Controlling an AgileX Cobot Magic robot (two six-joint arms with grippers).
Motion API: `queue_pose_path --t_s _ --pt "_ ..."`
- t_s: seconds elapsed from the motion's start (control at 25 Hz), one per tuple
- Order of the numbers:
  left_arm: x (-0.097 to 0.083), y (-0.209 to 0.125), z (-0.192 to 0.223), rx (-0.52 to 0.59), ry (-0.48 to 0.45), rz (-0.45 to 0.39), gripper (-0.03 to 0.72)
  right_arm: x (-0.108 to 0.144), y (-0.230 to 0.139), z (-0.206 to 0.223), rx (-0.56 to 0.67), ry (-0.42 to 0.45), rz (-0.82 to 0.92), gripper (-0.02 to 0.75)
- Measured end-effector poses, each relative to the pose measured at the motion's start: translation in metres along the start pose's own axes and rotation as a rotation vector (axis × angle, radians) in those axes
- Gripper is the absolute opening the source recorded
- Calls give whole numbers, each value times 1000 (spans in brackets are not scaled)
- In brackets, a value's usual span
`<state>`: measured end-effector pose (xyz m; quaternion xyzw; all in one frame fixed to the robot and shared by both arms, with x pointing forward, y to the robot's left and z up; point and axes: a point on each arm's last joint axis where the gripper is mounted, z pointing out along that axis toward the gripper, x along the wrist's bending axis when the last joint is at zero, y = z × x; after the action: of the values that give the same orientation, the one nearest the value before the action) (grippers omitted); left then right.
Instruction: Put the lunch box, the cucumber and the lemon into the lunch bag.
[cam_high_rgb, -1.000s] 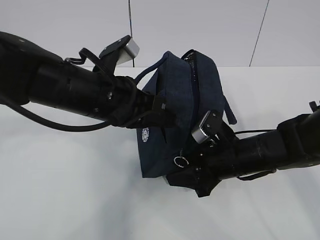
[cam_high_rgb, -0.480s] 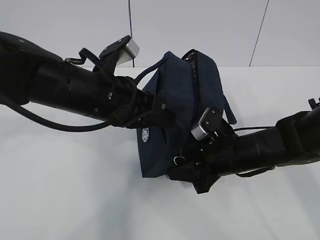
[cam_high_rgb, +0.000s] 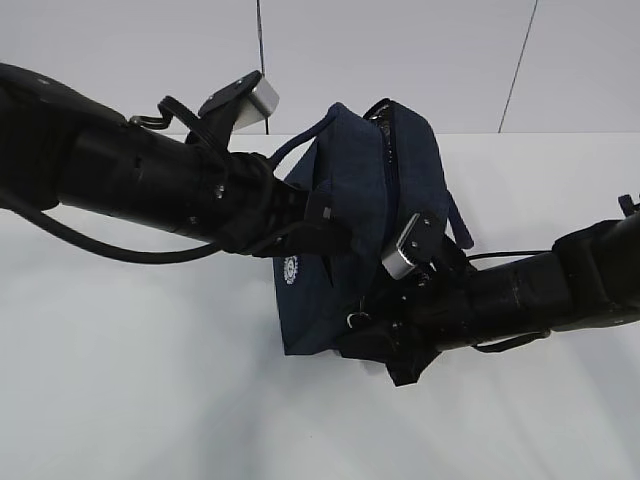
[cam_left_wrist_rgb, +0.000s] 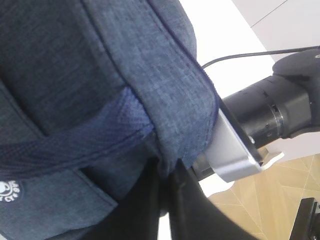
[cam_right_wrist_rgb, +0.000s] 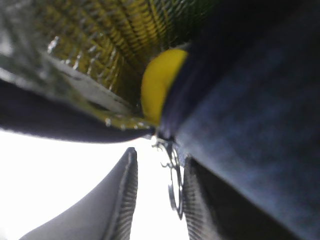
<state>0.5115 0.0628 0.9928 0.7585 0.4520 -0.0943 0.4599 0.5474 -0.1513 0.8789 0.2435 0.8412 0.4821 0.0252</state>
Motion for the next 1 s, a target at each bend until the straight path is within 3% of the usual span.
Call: queue_pose_path --t_s 1.0 --pt "0 0 0 1 0 2 -6 -1 6 -5 8 -31 -24 232"
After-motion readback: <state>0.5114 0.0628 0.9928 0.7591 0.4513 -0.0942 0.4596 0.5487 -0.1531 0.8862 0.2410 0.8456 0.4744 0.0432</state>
